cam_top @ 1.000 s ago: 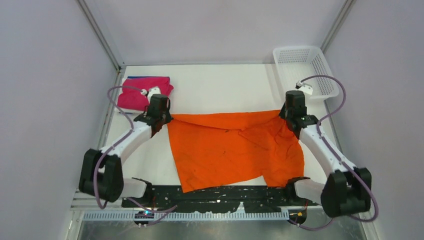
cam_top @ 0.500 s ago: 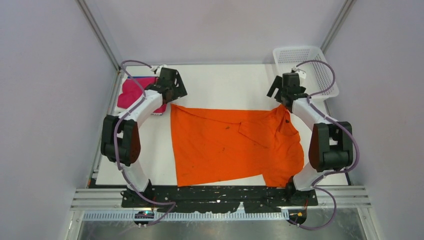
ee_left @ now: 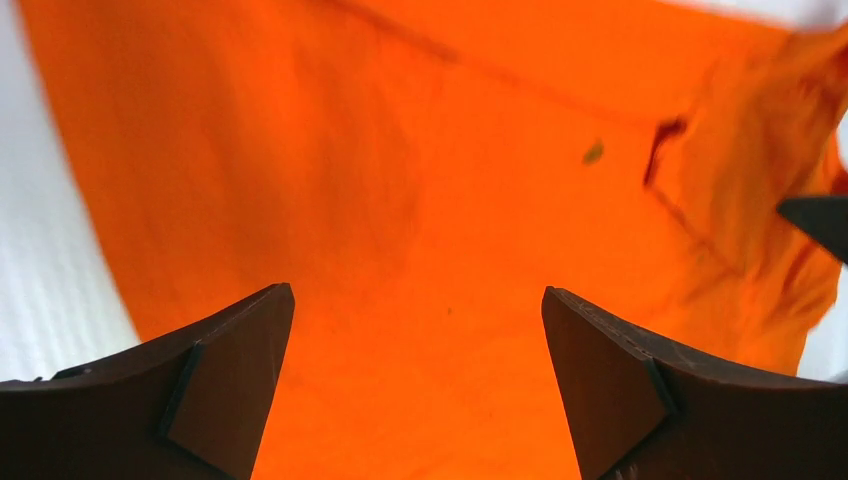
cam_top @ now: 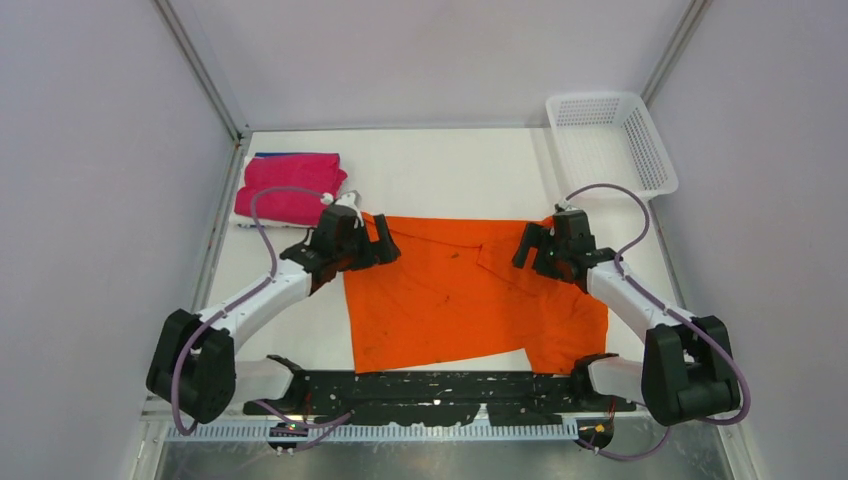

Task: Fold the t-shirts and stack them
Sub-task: Flatten out the tshirt

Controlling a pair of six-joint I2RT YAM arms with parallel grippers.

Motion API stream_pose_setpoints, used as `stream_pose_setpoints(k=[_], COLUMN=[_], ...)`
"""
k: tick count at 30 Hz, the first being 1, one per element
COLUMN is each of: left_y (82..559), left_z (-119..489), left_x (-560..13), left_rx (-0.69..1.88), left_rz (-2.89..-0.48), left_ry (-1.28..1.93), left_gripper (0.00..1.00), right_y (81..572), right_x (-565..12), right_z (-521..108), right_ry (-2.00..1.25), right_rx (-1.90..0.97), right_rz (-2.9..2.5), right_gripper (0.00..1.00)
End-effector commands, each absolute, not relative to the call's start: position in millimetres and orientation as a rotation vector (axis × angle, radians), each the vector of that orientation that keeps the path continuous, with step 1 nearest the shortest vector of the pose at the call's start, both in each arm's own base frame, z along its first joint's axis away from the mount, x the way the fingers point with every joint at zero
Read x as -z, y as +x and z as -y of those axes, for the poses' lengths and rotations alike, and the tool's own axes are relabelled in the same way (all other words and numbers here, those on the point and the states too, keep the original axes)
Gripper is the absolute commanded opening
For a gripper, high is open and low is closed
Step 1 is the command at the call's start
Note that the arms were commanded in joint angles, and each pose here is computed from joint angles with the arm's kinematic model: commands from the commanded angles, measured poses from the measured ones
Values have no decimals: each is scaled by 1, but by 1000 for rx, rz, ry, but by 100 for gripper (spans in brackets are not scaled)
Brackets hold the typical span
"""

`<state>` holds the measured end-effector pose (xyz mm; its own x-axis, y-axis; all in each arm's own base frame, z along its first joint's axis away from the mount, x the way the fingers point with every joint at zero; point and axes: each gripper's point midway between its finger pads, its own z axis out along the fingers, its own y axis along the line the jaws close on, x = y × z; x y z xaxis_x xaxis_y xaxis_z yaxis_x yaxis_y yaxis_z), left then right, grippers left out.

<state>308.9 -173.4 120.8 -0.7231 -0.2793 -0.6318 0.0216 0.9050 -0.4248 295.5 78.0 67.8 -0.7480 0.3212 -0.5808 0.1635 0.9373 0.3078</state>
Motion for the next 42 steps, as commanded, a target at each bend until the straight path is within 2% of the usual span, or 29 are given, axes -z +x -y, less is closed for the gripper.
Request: stream_pose_setpoints(k=[1, 6, 15, 26, 33, 42], left_y=[286, 279, 280, 282, 281, 282], left_z=[216, 213, 208, 206, 205, 206], left_x=[-113, -87, -81, -76, -72, -71], left_rx=[800, 756, 710, 680, 671, 672], left_rz=[-2329, -2397, -2411, -2428, -2444, -2451], left_ry=[-88, -95, -102, -102, -102, -99], left_gripper=[100, 100, 100, 100, 100, 100], right_y=[284, 276, 266, 270, 314, 325], right_x=[-60, -45, -33, -24, -62, -83], right_z=[-97, -100, -84, -99, -128, -120], right_ry=[338, 365, 416, 415, 418, 402], right_rx=[-447, -466, -329, -417, -626, -555], right_rz=[-2460, -2489, -2524, -2523, -2293, -2242], right_gripper=[96, 97, 98, 100, 100, 100])
